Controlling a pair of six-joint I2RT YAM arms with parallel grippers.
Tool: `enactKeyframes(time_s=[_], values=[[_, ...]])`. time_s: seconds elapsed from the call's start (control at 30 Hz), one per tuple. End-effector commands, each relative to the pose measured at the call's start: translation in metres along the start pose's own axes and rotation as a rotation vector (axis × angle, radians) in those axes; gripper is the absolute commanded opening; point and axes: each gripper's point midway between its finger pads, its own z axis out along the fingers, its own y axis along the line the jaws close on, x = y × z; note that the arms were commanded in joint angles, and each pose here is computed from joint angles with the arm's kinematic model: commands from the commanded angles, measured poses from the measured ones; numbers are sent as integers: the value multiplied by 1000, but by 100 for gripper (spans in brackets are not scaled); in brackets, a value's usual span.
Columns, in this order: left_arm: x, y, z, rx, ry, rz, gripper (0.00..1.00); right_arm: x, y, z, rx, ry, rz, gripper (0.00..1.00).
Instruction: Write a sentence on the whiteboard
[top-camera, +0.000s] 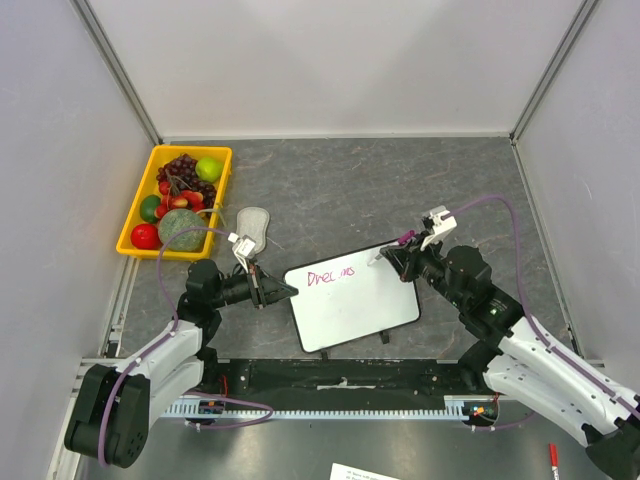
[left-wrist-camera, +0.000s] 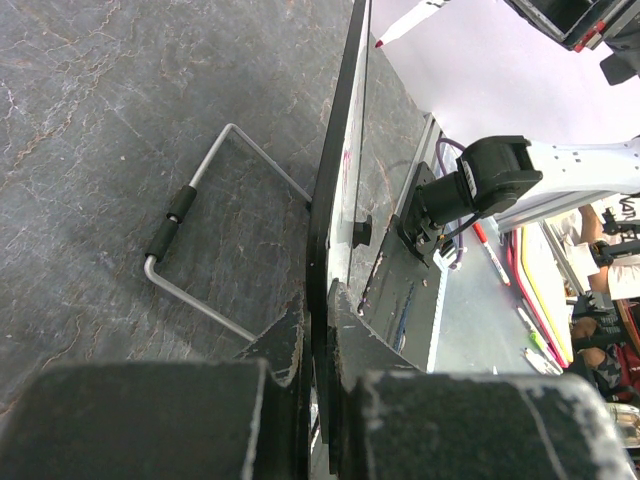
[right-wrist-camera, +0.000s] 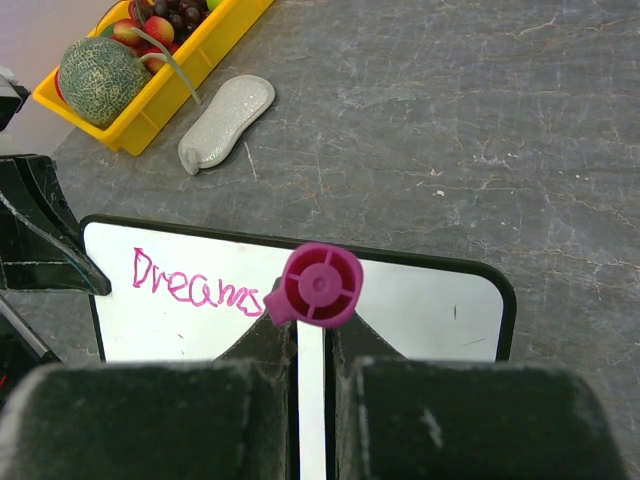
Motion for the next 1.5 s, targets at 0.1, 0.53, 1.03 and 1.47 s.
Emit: enactKeyframes(time_s=[0.1, 0.53, 1.03, 1.47], values=[[-3, 2, 1, 4, -12, 84, 2, -19, 10, -7, -50, -47, -6, 0], [-3, 3, 1, 4, -12, 86, 2, -30, 15, -2, -74, -107, 46, 0], [-3, 3, 1, 2, -12, 85, 2, -11, 17, 9, -103, -81, 65, 0], [-3, 3, 1, 2, -12, 83, 2, -1, -4, 8, -10, -97, 77, 0]])
